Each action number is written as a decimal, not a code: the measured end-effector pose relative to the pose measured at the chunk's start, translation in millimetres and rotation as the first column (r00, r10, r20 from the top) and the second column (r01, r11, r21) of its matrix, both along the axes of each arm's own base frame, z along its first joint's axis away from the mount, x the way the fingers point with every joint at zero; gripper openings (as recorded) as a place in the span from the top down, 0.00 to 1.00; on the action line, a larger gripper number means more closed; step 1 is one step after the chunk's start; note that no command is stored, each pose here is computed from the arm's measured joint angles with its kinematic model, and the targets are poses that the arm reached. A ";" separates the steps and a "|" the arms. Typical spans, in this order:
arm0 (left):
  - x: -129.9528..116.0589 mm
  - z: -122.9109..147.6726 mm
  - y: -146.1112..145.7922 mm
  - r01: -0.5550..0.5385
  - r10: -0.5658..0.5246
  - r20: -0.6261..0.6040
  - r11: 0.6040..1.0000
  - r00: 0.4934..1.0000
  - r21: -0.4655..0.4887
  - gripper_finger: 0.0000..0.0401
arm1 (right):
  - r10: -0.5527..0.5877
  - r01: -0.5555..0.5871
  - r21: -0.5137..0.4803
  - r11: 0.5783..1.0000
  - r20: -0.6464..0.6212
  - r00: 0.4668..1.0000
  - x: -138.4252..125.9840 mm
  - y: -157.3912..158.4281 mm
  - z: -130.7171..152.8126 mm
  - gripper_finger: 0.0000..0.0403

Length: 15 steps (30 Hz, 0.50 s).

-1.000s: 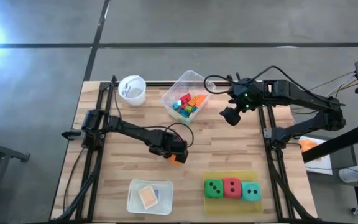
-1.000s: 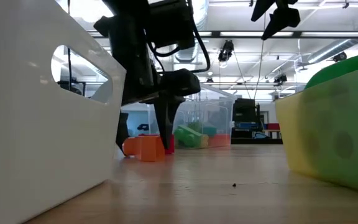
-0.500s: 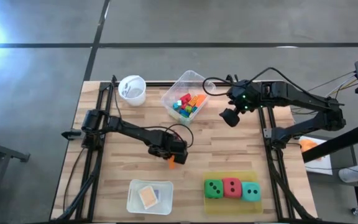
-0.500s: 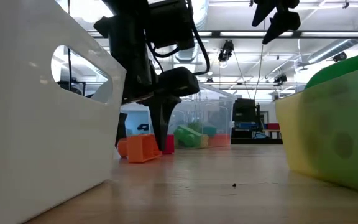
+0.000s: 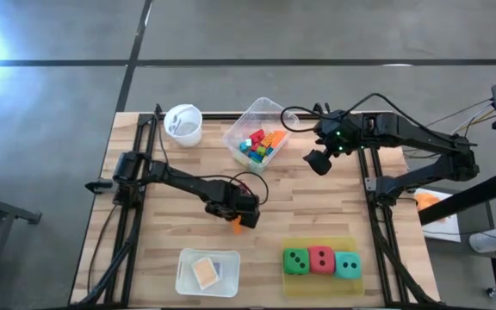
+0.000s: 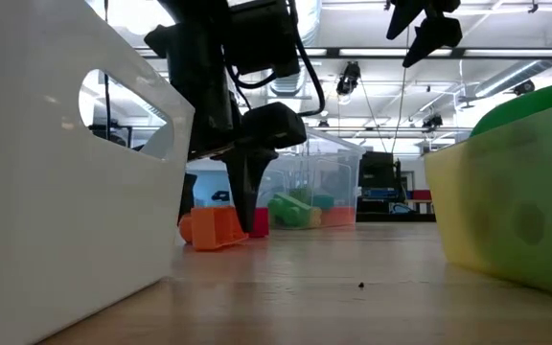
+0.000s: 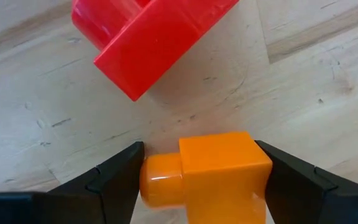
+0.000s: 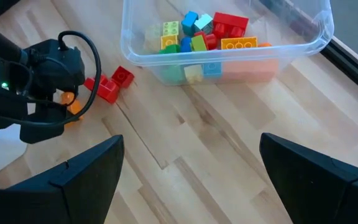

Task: Pick & Place Toys
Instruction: Put the orange game piece into the transparent bin

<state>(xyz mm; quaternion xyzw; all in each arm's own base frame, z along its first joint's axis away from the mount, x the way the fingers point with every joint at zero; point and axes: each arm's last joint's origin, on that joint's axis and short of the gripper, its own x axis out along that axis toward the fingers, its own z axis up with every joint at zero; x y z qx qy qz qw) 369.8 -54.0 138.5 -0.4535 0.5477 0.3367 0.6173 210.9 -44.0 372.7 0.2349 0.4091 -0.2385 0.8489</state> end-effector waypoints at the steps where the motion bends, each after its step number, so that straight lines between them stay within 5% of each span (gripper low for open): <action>1: -0.1 0.1 0.0 0.002 -0.002 -0.002 1.000 1.000 0.001 0.29 | 0.000 0.000 0.000 1.000 0.000 1.000 0.0 0.0 0.0 0.08; 15: -1.0 -0.3 0.2 0.039 -0.039 -0.009 0.999 0.999 0.012 0.33 | 0.005 -0.005 0.000 1.000 -0.001 1.000 0.0 0.1 0.0 0.08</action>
